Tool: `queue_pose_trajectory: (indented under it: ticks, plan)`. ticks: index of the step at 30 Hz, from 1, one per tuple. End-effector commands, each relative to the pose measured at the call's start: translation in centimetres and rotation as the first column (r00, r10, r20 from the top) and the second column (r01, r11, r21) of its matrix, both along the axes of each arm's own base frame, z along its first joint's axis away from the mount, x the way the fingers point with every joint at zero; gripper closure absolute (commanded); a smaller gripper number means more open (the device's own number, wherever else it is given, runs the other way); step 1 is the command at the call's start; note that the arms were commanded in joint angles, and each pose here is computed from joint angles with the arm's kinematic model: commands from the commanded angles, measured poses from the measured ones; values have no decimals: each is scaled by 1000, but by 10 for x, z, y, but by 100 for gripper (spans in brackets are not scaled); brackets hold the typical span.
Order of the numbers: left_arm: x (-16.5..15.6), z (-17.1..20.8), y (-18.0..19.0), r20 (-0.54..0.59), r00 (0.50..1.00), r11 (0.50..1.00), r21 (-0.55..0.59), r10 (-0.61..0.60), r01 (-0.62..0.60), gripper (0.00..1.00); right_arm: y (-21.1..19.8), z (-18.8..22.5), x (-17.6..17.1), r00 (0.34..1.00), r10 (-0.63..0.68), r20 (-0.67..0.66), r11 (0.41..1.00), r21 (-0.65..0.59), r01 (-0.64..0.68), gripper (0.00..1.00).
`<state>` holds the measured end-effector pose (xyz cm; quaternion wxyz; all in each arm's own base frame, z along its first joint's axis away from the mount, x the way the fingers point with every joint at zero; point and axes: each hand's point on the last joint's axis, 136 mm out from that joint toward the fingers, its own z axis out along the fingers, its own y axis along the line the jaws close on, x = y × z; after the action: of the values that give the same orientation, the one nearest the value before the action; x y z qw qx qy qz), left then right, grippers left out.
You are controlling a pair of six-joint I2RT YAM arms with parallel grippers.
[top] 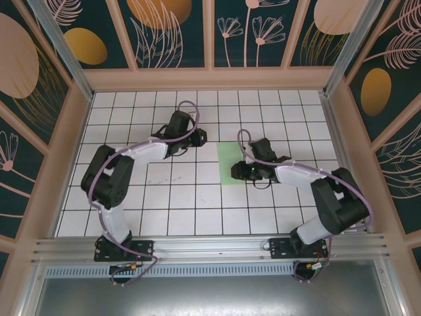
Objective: Fold a paper plane with a square sheet of paper (fold left side to right side)
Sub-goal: Fold the triangle a second time at the center of the table.
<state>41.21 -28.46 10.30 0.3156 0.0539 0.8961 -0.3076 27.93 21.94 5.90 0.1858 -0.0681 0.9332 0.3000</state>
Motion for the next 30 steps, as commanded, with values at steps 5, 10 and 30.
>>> queue_pose_trajectory:
  ticks: [5, 10, 30]
  plan:
    - [-71, -18, -54, -136, 970, 972, -148, -202, 182, 78, -32, 35, 38, 978, -163, 127, 985, 77, 154, 43]
    - [-69, -37, -63, -182, 964, 975, -148, -194, 168, 78, -44, 28, 38, 968, -234, 93, 969, 102, 225, 37]
    - [-57, -106, -59, -272, 951, 982, 71, -147, 173, 82, -45, 8, 18, 980, -198, -28, 976, 88, 200, 29]
